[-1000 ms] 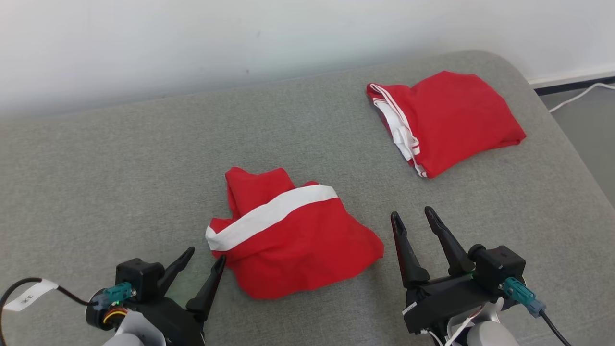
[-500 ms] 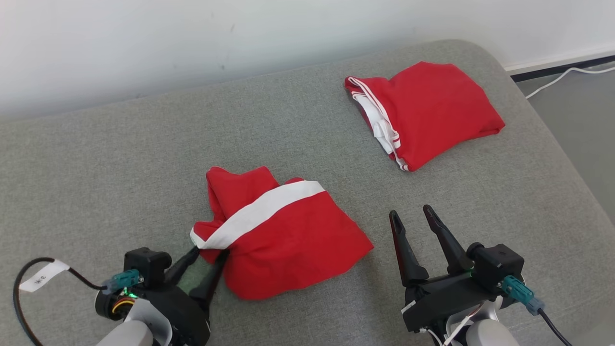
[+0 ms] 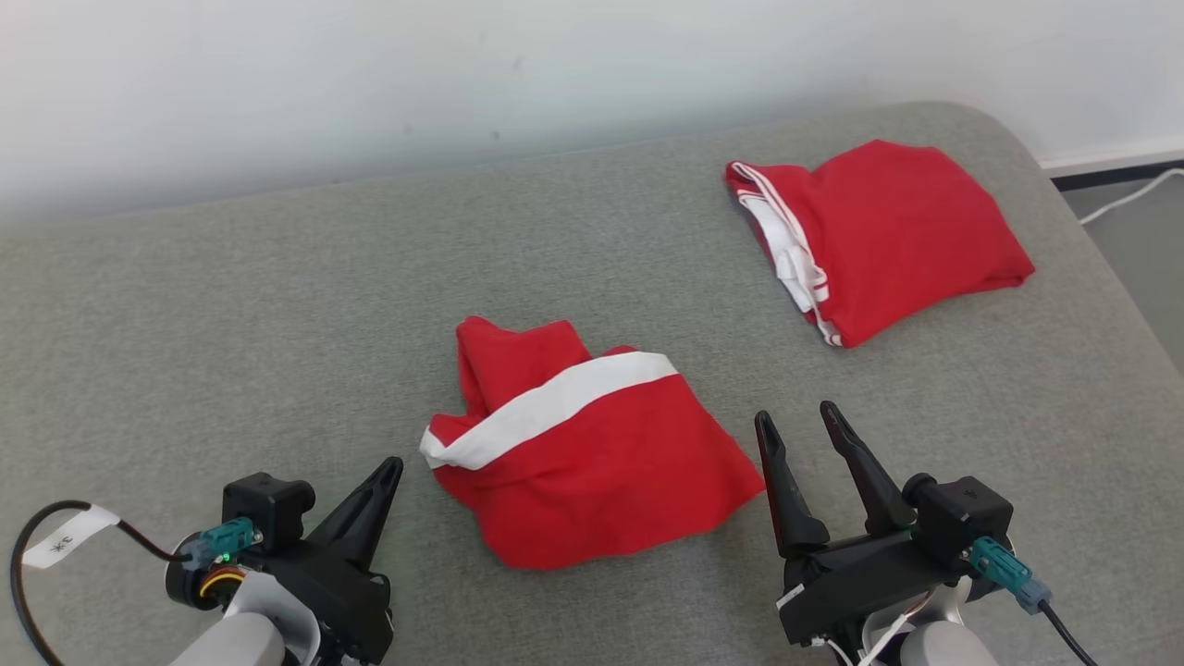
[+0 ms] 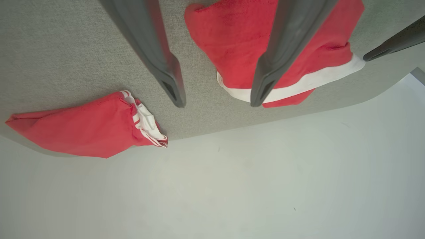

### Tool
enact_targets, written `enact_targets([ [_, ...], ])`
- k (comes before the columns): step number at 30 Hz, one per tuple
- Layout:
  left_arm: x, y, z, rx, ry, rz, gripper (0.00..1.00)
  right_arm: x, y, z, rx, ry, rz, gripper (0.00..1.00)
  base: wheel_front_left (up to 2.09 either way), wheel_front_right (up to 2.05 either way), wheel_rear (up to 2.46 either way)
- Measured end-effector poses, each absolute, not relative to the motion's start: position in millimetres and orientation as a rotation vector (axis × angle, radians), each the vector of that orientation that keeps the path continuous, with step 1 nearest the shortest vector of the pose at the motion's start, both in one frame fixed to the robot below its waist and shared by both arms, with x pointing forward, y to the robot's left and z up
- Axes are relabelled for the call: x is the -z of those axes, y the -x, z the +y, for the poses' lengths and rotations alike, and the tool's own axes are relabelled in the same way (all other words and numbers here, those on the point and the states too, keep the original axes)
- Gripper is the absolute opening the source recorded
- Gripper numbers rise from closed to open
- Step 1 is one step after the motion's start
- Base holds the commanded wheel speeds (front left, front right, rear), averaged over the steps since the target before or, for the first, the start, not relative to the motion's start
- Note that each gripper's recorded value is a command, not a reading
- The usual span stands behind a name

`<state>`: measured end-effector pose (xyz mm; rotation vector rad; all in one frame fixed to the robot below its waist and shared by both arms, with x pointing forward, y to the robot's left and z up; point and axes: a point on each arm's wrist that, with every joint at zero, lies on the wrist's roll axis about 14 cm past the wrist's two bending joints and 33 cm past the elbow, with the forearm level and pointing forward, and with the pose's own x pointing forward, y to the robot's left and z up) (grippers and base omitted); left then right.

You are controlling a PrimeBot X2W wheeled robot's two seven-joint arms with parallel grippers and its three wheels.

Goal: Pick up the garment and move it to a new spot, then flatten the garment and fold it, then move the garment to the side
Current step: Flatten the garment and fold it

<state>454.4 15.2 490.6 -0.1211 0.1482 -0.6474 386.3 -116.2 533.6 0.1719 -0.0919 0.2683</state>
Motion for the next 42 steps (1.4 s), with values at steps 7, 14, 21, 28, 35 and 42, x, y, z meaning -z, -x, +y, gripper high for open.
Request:
enact_targets([
  [7, -493, -452, 21, 0.636, 0.084, 0.135, 1.00, -533, -388, -110, -0.287, -0.173, -0.089, 1.00, 0.00, 0.00, 0.00],
  [14, -505, -453, 14, 0.668, 0.045, 0.104, 1.00, -533, -387, -112, -0.282, -0.173, -0.087, 1.00, 0.00, 0.00, 0.00],
  [21, -499, -453, 1, 0.726, -0.003, 0.128, 1.00, -531, -386, -120, -0.257, -0.170, -0.084, 1.00, 0.00, 0.00, 0.00],
  [28, -501, -458, -14, 0.760, -0.006, 0.124, 1.00, -528, -384, -130, -0.225, -0.165, -0.078, 1.00, 0.00, 0.00, 0.00],
  [35, -491, -458, -33, 0.822, -0.033, 0.157, 1.00, -527, -383, -141, -0.193, -0.163, -0.076, 1.00, 0.00, 0.00, 0.00],
  [42, -485, -460, -38, 0.827, -0.012, 0.164, 0.00, -525, -382, -147, -0.173, -0.163, -0.077, 1.00, 0.00, 0.00, 0.00],
])
